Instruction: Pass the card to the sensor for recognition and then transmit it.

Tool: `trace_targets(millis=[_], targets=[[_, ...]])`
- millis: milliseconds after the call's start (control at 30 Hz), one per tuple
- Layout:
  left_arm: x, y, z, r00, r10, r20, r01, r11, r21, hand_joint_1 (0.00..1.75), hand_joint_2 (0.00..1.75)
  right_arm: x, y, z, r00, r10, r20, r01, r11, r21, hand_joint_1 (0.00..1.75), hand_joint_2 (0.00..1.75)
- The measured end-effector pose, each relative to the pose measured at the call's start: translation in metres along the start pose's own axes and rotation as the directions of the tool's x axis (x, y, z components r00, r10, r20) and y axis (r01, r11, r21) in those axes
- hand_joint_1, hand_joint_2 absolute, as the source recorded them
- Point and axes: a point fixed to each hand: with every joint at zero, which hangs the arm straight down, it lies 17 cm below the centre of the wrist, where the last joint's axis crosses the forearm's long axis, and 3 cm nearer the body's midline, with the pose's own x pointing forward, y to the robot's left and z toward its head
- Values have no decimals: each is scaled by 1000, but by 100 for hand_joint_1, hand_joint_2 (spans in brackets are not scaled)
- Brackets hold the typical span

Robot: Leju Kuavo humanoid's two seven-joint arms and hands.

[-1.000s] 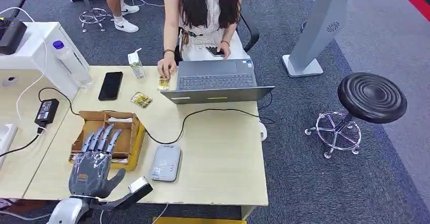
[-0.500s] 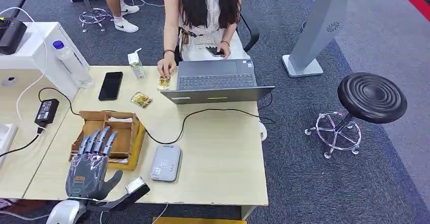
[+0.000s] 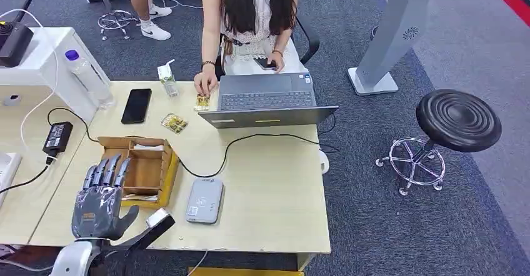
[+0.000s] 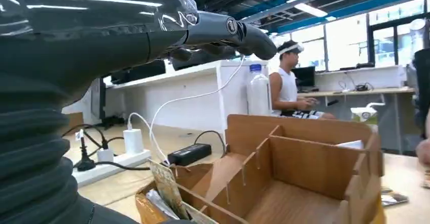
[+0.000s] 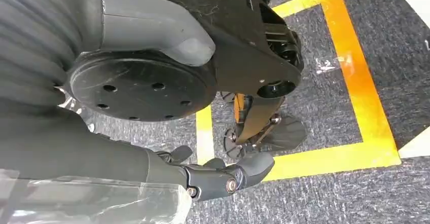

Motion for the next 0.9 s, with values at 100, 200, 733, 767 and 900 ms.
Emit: trace_targets(millis=[100,200,733,767,900], targets=[[-9,-7,0,1000,0,-25,0,1000,-17,0,175,0,0,0,1000,6,-1,-6,1000,1,0,175],[-14,-13,0,999,2,-38,-3,1000,-30,0,175,-1,0,0,1000,9,-3,-9,1000,2,0,175],[-9,-15,-5,1000,1,-24,-1,1000,-23,0,175,-1,2,0,1000,28,-5,-28,1000,11,0,175],[-8,-16,-6,1000,1,-23,-2,1000,-23,0,175,-1,2,0,1000,29,-5,-29,1000,12,0,175],[-6,-18,-8,1000,6,-24,-7,1000,-27,0,175,-1,3,0,1000,30,-4,-30,999,15,0,175]])
